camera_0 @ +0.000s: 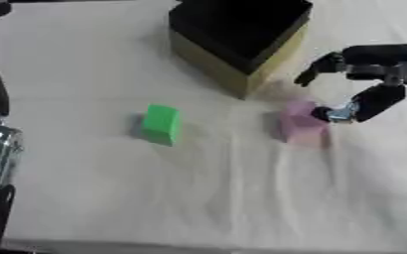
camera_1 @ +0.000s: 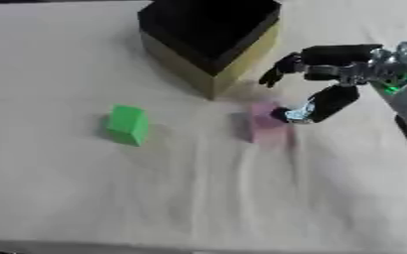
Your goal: Pick up objects on the table and place them in the box.
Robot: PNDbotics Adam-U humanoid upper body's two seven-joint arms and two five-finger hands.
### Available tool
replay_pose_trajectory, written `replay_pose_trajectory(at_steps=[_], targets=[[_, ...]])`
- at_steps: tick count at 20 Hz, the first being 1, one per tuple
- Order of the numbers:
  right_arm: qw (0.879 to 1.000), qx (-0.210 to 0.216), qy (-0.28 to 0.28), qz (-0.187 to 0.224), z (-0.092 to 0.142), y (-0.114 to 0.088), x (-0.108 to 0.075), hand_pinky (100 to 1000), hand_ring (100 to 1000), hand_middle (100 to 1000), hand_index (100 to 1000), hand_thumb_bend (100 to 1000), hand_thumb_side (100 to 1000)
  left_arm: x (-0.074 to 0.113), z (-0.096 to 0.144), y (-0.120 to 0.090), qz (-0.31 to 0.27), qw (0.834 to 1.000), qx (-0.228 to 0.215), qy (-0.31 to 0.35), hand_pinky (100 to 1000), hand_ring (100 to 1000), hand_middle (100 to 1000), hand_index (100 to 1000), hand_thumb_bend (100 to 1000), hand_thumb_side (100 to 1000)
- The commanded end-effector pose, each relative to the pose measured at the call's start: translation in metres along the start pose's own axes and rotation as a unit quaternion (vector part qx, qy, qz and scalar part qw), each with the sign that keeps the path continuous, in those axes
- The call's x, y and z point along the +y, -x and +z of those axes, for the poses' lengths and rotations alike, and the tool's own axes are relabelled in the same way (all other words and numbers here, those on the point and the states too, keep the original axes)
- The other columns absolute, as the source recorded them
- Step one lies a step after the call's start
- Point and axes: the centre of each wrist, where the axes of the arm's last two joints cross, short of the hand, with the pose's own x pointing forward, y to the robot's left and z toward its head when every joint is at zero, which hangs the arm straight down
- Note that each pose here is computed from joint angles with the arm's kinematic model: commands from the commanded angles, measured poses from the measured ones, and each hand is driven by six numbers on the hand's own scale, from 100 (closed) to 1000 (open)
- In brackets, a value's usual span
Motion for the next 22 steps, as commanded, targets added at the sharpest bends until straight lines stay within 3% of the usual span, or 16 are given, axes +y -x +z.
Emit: replay_pose_trajectory(at_steps=[1,8,15,22], targets=[[0.989,-0.060,-0.094,0.095,0.005,-0.002,-0.006,891,858,790,928,285,655,0.004,-0.006,-0.006,-0.009,1.000,-0.015,0.007,724,723,704,744,103,930],[0.987,-0.052,-0.098,0.117,0.002,-0.004,0.006,888,864,797,931,304,706,0.004,-0.005,-0.006,-0.009,1.000,-0.014,0.008,724,723,704,744,105,932],[0.989,-0.025,-0.081,0.125,0.001,-0.003,0.013,884,869,802,933,311,681,0.004,-0.005,-0.006,-0.007,1.000,-0.013,0.006,723,723,704,743,109,937],[0.989,0.001,-0.060,0.137,-0.001,-0.003,0.021,883,874,805,935,323,710,0.003,-0.005,-0.005,-0.006,1.000,-0.012,0.008,722,722,704,742,112,942]])
